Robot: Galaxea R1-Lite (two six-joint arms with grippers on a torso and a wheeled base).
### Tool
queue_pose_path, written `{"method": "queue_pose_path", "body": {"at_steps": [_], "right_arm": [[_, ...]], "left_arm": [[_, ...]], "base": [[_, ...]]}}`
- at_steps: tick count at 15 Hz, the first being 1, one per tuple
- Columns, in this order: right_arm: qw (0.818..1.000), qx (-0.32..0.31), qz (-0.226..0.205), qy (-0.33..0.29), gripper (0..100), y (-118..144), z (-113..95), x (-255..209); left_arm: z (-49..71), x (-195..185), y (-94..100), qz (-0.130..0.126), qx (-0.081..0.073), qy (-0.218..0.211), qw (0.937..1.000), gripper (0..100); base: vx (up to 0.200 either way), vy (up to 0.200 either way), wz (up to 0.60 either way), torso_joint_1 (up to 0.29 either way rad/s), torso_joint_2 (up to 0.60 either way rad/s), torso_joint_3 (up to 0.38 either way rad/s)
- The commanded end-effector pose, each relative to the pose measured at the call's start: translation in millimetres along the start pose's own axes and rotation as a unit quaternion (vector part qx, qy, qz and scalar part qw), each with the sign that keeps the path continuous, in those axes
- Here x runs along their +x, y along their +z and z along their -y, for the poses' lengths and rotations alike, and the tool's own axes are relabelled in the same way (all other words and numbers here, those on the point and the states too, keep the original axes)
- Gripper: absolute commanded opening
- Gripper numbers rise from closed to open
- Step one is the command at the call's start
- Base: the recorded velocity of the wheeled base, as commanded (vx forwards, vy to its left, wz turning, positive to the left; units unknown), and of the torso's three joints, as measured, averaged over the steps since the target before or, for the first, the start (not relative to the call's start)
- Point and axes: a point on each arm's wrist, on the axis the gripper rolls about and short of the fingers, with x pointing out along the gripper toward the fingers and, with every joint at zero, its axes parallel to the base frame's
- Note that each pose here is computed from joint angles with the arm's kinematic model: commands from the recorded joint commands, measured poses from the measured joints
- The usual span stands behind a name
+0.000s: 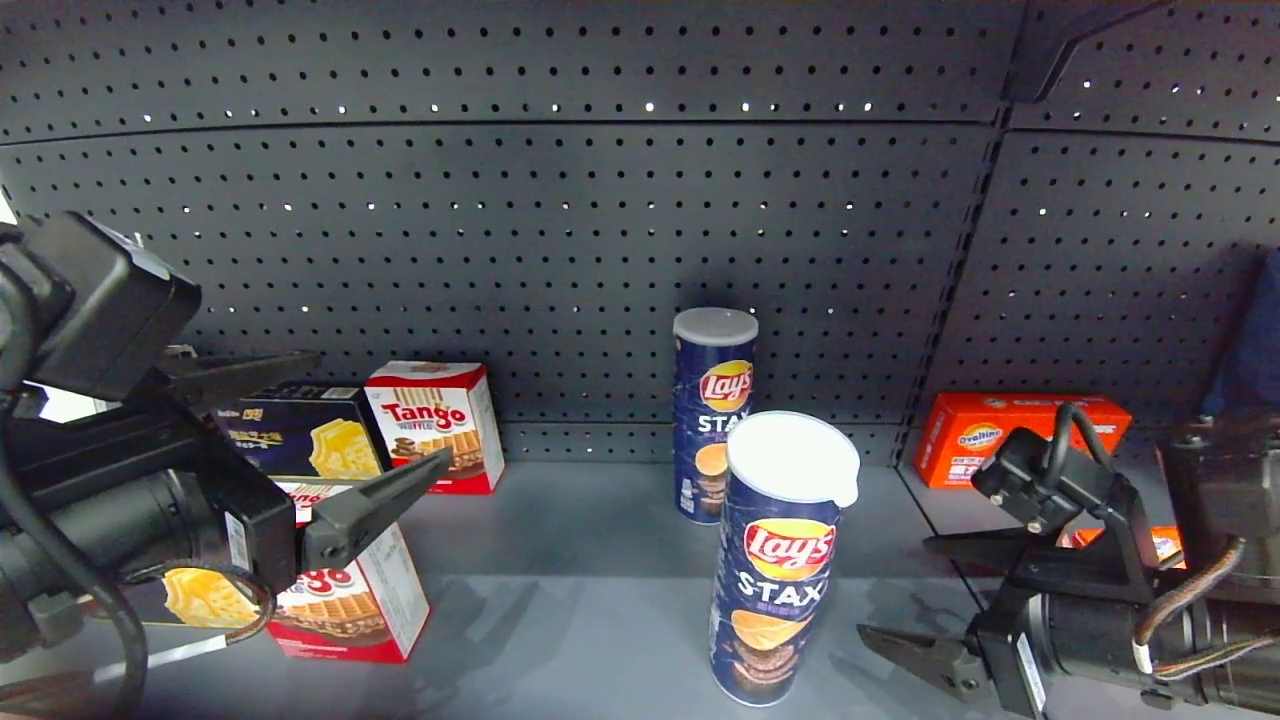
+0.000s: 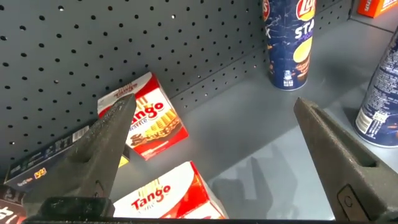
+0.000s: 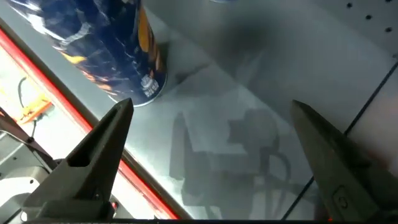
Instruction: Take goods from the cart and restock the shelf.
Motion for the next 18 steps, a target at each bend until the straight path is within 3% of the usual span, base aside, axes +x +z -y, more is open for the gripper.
{"method": "queue_pose_path", "body": {"at_steps": [1, 4, 18], "right_arm": [[1.000, 0.000, -0.013, 0.003, 100, -0.3, -0.1, 9.4], [1.000, -0.005, -0.022, 0.010, 100, 0.6, -3.5, 17.1], [0.999, -0.011, -0.037, -0.001, 100, 10.0, -6.4, 41.1]], "left_arm": [[-0.4, 1.2, -0.1, -0.002, 0.000, 0.001, 1.0000, 100], [-6.6, 1.7, -2.2, -0.007, -0.003, 0.019, 0.9998, 100], [-6.2, 7.9, -0.8, 0.001, -0.005, 0.020, 0.9998, 100]], "base": [[0.000, 0.000, 0.00, 0.000, 0.00, 0.000], [0.000, 0.000, 0.00, 0.000, 0.00, 0.000], [0.000, 0.000, 0.00, 0.000, 0.00, 0.000]]}}
